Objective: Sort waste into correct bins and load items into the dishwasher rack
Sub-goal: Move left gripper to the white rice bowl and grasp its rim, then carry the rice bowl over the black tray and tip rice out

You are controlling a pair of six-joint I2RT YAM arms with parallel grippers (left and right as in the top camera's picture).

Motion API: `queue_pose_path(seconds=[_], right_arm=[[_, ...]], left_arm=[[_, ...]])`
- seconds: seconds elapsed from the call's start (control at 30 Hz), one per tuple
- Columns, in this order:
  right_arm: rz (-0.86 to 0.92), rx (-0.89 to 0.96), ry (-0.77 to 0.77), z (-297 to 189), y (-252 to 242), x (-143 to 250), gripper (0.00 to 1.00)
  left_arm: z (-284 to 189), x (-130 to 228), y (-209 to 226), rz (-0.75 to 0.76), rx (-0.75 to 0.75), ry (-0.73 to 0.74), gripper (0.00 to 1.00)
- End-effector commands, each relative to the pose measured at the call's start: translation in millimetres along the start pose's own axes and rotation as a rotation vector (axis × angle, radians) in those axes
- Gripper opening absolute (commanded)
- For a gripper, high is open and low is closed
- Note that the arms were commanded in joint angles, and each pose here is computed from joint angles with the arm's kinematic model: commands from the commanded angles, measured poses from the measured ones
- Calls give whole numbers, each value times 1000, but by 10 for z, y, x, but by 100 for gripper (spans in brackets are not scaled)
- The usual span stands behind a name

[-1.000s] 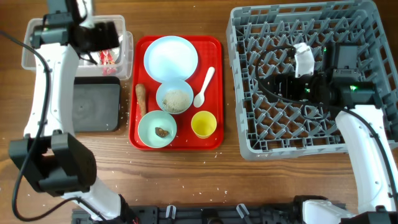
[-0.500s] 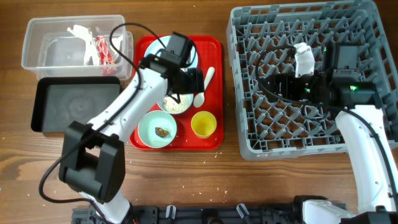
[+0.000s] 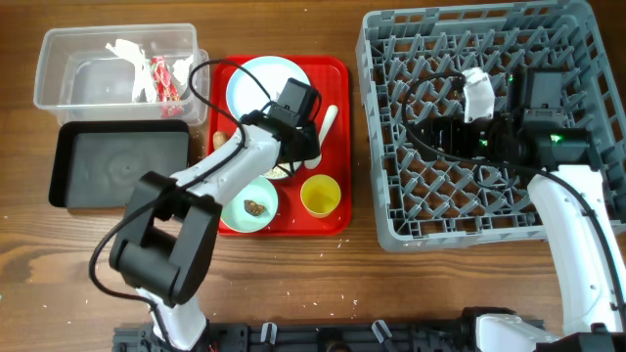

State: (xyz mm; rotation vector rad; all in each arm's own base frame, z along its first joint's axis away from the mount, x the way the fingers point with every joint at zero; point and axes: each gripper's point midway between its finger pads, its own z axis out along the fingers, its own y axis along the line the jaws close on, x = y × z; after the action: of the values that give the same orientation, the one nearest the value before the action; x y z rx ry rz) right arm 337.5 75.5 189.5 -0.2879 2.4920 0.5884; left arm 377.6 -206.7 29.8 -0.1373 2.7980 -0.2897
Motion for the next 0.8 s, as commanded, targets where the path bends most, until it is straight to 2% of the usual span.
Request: queue_pose_path(seconds=[0.0, 0.07, 0.1, 0.3, 0.53, 0.67, 0.77], right_arm=[[-1, 4, -7, -18, -1, -36, 100], [0, 4, -7, -18, -1, -36, 100], [0, 4, -7, -18, -1, -36, 100], [-2, 4, -8, -18, -1, -40, 100], [-4, 5, -14, -18, -2, -53, 100], [-5, 4, -20, -19, -2, -70, 100], [1, 5, -21, -19, -3, -71, 100]], left_arm=[[67, 43, 52, -1, -21, 7, 21], [65, 42, 50, -1, -20, 7, 6], [64, 44, 47, -1, -18, 8, 4], [-195, 32, -209, 0, 98, 49, 4], [-1055, -259, -392, -15, 204, -16, 4], [-1574, -413, -23, -103, 206, -81, 4], [-1713, -386, 390, -197, 145, -57, 4]])
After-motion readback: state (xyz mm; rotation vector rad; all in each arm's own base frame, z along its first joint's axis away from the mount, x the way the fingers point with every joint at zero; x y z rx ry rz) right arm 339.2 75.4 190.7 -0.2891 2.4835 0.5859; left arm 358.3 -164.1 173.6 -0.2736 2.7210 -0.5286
